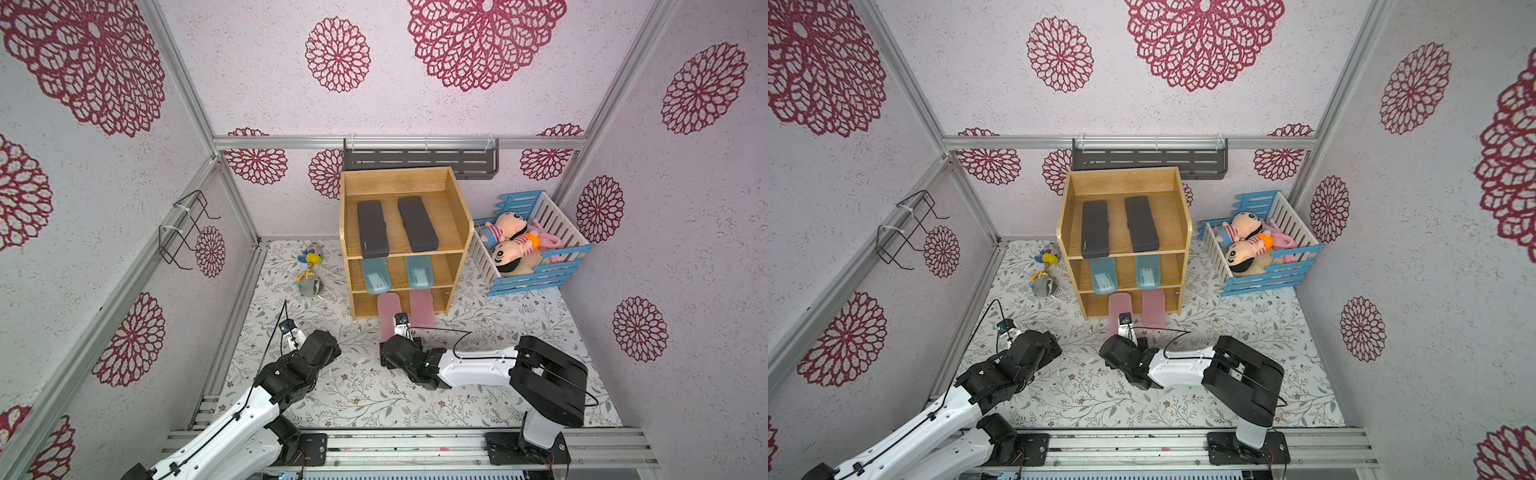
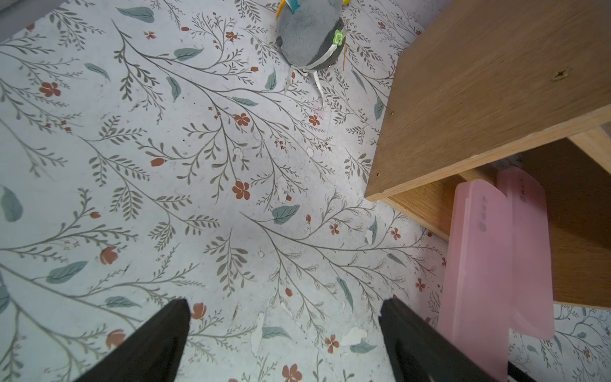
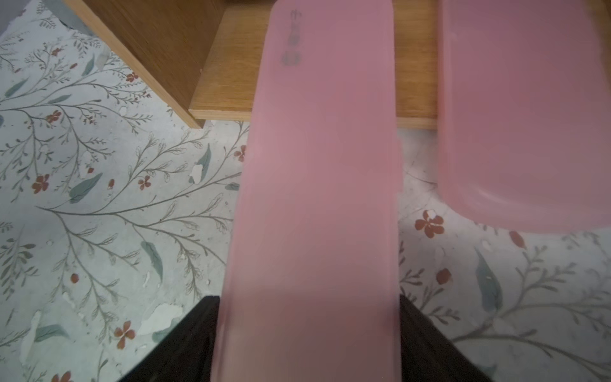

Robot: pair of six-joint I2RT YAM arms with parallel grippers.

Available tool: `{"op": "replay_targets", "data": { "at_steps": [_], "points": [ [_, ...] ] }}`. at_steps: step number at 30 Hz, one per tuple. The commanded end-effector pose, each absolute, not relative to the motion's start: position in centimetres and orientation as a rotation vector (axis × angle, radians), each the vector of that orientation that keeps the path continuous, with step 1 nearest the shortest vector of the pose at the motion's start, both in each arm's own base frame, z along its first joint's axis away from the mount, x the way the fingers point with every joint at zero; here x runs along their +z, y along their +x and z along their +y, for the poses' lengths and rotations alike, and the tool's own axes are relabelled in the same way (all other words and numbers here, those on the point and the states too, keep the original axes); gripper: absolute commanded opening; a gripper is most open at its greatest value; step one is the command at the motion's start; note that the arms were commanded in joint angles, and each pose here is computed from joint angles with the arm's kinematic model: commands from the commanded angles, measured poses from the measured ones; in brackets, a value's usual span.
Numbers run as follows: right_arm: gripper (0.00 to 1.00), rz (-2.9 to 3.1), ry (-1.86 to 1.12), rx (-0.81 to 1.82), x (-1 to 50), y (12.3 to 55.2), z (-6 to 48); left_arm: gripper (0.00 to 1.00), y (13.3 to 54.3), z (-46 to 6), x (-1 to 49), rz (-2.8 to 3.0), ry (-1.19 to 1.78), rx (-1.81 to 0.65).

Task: Place the pencil cases on the shelf according to color
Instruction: Place the pencil case on the shelf.

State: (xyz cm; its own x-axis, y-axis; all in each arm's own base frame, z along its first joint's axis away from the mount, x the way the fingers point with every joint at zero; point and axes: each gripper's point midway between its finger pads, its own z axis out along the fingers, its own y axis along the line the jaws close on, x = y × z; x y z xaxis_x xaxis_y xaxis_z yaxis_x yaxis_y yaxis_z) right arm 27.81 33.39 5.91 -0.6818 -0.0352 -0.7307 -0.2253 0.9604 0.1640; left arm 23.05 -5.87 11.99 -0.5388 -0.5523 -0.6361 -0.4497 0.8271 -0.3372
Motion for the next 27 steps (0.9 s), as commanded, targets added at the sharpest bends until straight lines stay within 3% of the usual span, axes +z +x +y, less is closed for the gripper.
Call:
{"op": "replay_targets", "data": {
  "at_steps": [1,11,19,27],
  "points": [
    [0.73,2.242,-0.168,0.364,7.9,30.2,35.2,0.97,23.5,-5.8,12.1,2.225,-0.728,-0.175],
    [0.74,2.279,-0.189,0.349,5.9,32.8,36.6,0.97,23.8,-5.4,11.2,2.251,-0.747,-0.174],
    [0.99,2.271,-0.184,0.361,7.4,32.2,36.0,0.97,24.1,-5.5,10.3,2.28,-0.752,-0.162],
    [0.99,2.256,-0.197,0.399,9.9,30.1,35.3,0.97,24.1,-5.5,10.6,2.292,-0.744,-0.15]
  ]
}}
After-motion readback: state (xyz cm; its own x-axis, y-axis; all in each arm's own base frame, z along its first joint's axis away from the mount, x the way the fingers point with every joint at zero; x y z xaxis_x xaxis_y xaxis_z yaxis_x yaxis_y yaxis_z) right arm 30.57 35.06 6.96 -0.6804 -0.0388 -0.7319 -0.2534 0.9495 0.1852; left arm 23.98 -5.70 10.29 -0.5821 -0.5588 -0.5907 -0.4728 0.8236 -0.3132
